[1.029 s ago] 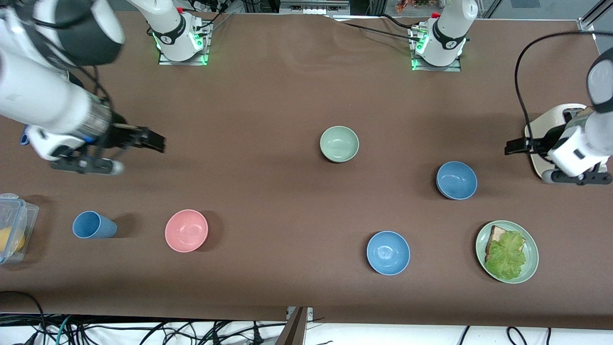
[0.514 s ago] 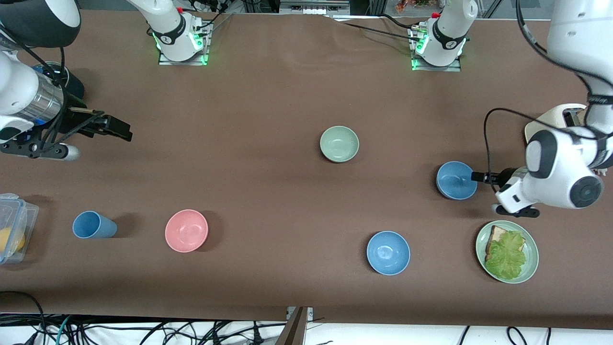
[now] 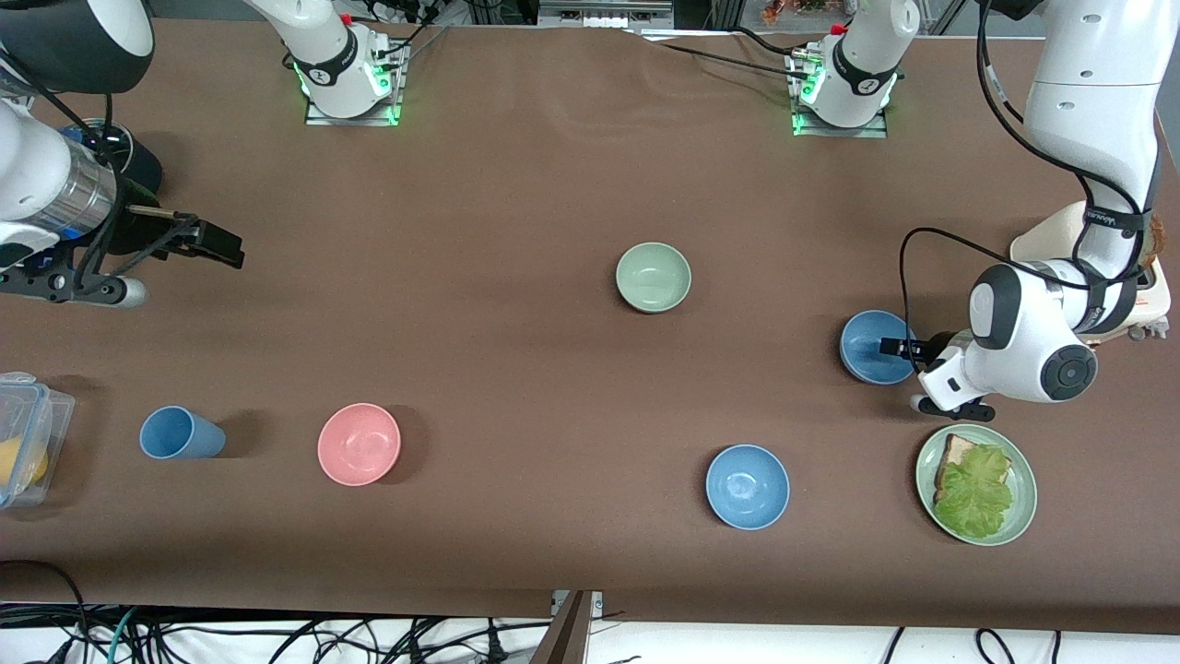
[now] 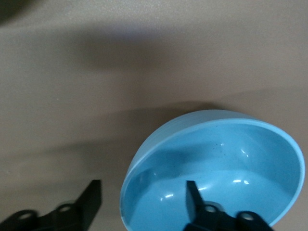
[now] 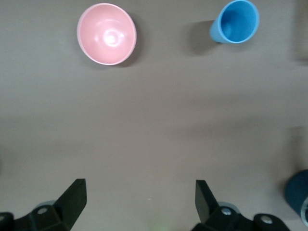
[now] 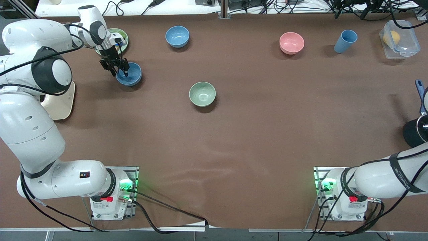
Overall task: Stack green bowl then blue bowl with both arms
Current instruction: 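Reach the left gripper to the blue bowl and grasp its rim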
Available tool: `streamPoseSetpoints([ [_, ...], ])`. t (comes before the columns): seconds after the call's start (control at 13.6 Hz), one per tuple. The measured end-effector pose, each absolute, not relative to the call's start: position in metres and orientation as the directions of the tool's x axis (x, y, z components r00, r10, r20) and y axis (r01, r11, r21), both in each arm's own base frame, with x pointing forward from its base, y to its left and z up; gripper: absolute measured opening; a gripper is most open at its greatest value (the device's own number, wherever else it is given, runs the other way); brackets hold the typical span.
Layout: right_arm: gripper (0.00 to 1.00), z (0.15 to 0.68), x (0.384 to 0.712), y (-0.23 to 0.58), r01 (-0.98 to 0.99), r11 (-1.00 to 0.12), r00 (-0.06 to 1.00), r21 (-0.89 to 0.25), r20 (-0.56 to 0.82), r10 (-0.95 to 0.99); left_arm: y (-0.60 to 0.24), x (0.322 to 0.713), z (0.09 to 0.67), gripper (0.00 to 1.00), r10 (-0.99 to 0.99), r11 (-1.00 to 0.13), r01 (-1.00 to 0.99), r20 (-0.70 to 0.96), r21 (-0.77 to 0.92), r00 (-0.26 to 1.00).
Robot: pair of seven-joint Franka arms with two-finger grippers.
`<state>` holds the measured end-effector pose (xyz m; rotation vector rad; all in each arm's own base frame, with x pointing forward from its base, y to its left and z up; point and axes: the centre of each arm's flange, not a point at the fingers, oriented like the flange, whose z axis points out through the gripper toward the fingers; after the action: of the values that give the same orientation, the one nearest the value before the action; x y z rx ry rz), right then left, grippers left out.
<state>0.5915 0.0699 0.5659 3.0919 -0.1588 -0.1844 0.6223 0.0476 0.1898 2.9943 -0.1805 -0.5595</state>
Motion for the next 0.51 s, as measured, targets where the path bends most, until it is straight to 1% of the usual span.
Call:
streamPoseSetpoints([
  [0.07, 1.0, 0.5659, 0.5912, 0.0723, -0.095, -0.994, 0.988, 0.05, -0.116, -0.1, 0.0475, 0.6219, 0.1903, 0.61, -0.138, -0.988, -0.104, -0.356, 0.112, 0.924],
  [0.22, 1.0, 0.566, 0.5912, 0.0739, -0.093, -0.994, 0.989, 0.05, -0.114, -0.098, 0.0479, 0.6219, 0.1919, 0.37, -0.143, -0.987, -0.109, -0.356, 0.115, 0.924],
  [0.29, 1.0, 0.566, 0.5914, 0.073, -0.095, -0.994, 0.988, 0.05, -0.114, -0.1, 0.048, 0.6218, 0.1925, 0.28, -0.144, -0.987, -0.11, -0.356, 0.115, 0.923],
  [0.37, 1.0, 0.5661, 0.5917, 0.0713, -0.098, -0.994, 0.988, 0.05, -0.112, -0.103, 0.048, 0.6219, 0.1931, 0.16, -0.145, -0.987, -0.11, -0.355, 0.115, 0.923],
  [0.44, 1.0, 0.5661, 0.5924, 0.0692, -0.102, -0.994, 0.988, 0.049, -0.11, -0.107, 0.048, 0.622, 0.194, 0.07, -0.145, -0.987, -0.111, -0.355, 0.115, 0.924],
  [0.51, 1.0, 0.5657, 0.5933, 0.0663, -0.108, -0.993, 0.988, 0.049, -0.108, -0.112, 0.0482, 0.6223, 0.1957, 0.05, -0.146, -0.987, -0.112, -0.353, 0.115, 0.924],
])
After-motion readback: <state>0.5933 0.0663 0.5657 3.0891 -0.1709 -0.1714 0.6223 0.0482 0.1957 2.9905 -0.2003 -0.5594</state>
